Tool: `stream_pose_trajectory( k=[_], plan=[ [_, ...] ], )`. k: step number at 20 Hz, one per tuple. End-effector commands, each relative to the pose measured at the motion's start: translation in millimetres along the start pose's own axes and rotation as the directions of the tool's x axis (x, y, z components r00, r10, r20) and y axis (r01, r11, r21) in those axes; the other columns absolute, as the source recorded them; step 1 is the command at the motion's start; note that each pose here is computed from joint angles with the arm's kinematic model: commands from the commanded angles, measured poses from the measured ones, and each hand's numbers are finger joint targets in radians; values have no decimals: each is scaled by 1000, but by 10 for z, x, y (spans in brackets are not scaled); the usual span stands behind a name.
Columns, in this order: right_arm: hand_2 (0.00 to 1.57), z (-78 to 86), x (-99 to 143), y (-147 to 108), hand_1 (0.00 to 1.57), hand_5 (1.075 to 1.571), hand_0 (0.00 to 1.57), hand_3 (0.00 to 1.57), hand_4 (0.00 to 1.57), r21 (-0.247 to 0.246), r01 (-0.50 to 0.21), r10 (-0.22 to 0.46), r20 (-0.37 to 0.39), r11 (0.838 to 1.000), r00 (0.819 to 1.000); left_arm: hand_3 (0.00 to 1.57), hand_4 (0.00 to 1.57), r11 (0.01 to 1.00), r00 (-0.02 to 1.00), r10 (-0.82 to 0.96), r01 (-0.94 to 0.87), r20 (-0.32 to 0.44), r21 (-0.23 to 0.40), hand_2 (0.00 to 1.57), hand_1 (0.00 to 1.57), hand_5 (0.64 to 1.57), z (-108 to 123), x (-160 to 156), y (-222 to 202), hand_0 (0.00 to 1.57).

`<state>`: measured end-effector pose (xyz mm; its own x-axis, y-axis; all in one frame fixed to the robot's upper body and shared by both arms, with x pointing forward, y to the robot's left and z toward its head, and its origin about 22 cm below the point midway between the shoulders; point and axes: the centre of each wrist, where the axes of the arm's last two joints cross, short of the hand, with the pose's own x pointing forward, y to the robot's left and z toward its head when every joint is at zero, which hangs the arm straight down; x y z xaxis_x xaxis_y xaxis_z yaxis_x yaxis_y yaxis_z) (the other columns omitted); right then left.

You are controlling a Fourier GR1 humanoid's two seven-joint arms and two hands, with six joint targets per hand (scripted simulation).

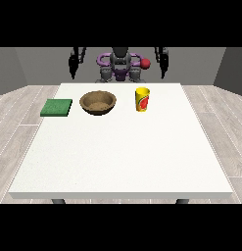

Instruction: Pick the cup and pour the ball into the bowl, then pick the bowl and place it on the pad

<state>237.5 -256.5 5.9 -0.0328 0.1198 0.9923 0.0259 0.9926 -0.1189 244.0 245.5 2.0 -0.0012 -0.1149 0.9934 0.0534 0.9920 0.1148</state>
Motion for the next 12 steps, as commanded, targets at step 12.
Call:
stream_pose_trajectory(
  k=[12],
  plan=[
    [0, 263, 515, 45, 0, 1532, 0, 0, 861, -15, 181, -179, -244, 983, 953, 0, 637, 969, 955, 237, -219, -180, 116, 0, 0, 1564, 37, 630, -233, 0]
  ],
)
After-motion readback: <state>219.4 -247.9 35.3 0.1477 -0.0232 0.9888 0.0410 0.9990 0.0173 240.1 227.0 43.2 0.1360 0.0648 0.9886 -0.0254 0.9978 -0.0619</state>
